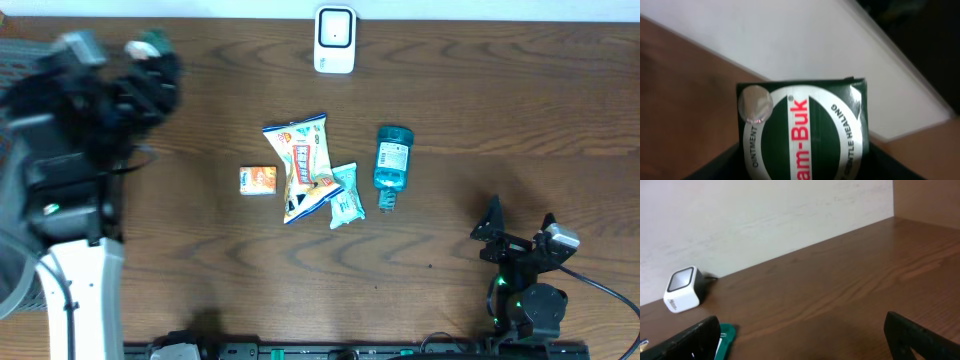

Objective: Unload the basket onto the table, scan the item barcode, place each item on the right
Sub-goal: 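Lift the Zam-Buk tin out and carry it toward the teal bottle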

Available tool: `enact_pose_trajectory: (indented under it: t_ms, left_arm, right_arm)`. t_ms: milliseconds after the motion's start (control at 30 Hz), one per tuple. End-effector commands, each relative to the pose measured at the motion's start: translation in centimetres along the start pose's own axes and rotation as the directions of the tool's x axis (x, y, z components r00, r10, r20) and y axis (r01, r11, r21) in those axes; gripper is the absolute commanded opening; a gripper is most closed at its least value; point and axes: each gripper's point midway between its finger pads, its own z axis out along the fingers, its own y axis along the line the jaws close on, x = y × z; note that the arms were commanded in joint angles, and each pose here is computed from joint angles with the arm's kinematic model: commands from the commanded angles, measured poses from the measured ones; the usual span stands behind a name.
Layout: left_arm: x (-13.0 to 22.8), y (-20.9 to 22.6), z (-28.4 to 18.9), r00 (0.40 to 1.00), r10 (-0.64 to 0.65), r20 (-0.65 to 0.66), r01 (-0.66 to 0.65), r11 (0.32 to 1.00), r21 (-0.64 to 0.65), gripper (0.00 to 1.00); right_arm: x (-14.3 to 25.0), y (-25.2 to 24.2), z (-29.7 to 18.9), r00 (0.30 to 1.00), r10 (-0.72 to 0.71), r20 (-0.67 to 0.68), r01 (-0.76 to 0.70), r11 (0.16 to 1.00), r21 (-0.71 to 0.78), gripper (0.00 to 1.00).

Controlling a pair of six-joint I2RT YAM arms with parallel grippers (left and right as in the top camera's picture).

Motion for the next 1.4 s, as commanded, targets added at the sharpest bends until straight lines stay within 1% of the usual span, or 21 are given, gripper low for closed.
enact_pose_trajectory:
  t_ms: [0,67,167,200,267,300,333,433,500,533,600,700,867,1033,1233,1367]
  left_arm:
    - [4.8,0.0,3.1,0.987,0.107,-0.12,-0.122,0.985,-0.122,0.64]
    - [8.7,0.3,4.4,0.965,0.115,-0.235,-0.157,0.973,-0.169,0.64]
    - [13.5,-0.1,6.0,0.918,0.134,-0.372,-0.211,0.962,-0.175,0.64]
    - [16.0,-0.7,6.9,0.887,0.15,-0.436,-0.236,0.96,-0.151,0.64]
    - [19.0,-1.5,7.8,0.847,0.174,-0.503,-0.267,0.956,-0.119,0.64]
    - [21.1,-2.0,8.3,0.816,0.191,-0.546,-0.288,0.953,-0.096,0.64]
    - [22.1,-2.3,8.5,0.8,0.2,-0.566,-0.298,0.951,-0.086,0.64]
    - [28.6,-3.6,9.0,0.689,0.259,-0.677,-0.361,0.932,-0.011,0.64]
    - [31.9,-4.1,9.0,0.628,0.287,-0.723,-0.391,0.92,0.026,0.64]
    - [32.7,-4.1,9.0,0.614,0.293,-0.733,-0.398,0.917,0.034,0.64]
    - [35.7,-4.3,9.4,0.563,0.318,-0.763,-0.42,0.905,0.067,0.64]
    - [37.9,-4.0,9.6,0.524,0.328,-0.786,-0.438,0.895,0.082,0.64]
    - [41.5,-2.4,9.3,0.406,0.374,-0.834,-0.501,0.854,0.14,0.64]
    - [43.9,-2.7,7.8,0.307,0.434,-0.847,-0.531,0.817,0.227,0.64]
    - [46.5,-3.7,5.7,0.235,0.479,-0.846,-0.543,0.786,0.295,0.64]
    - [46.9,-3.6,5.4,0.221,0.482,-0.848,-0.546,0.782,0.302,0.64]
  right_arm:
    - [0.1,0.1,0.0,1.0,0.012,-0.001,-0.012,1.0,-0.003,0.99]
    - [0.1,0.1,0.0,1.0,0.012,-0.001,-0.012,1.0,-0.003,0.99]
    - [0.1,0.1,0.0,1.0,0.012,-0.001,-0.012,1.0,-0.003,0.99]
    - [0.1,0.1,0.0,1.0,0.012,-0.001,-0.012,1.0,-0.003,0.99]
    - [0.1,0.1,0.0,1.0,0.012,-0.001,-0.012,1.0,-0.003,0.99]
    - [0.0,0.1,0.0,1.0,0.012,0.0,-0.012,1.0,-0.003,0.99]
    - [0.1,0.1,0.0,1.0,0.012,-0.001,-0.012,1.0,-0.002,0.99]
    - [0.0,0.1,0.0,1.0,0.012,0.0,-0.012,1.0,-0.003,0.99]
    - [0.0,0.1,0.0,1.0,0.012,0.0,-0.012,1.0,-0.002,0.99]
    - [0.1,0.1,0.0,1.0,0.012,-0.001,-0.012,1.0,-0.002,0.99]
    - [0.1,0.1,0.0,1.0,0.012,-0.001,-0.012,1.0,-0.003,0.99]
    - [0.1,0.1,0.0,1.0,0.012,-0.001,-0.012,1.0,-0.003,0.99]
    - [0.1,0.1,0.0,1.0,0.012,-0.001,-0.012,1.0,-0.003,0.99]
    - [0.0,0.1,0.0,1.0,0.012,0.0,-0.012,1.0,-0.003,0.99]
    - [0.1,0.1,0.0,1.0,0.012,-0.001,-0.012,1.0,-0.003,0.99]
    - [0.1,0.1,0.0,1.0,0.012,-0.001,-0.012,1.0,-0.002,0.99]
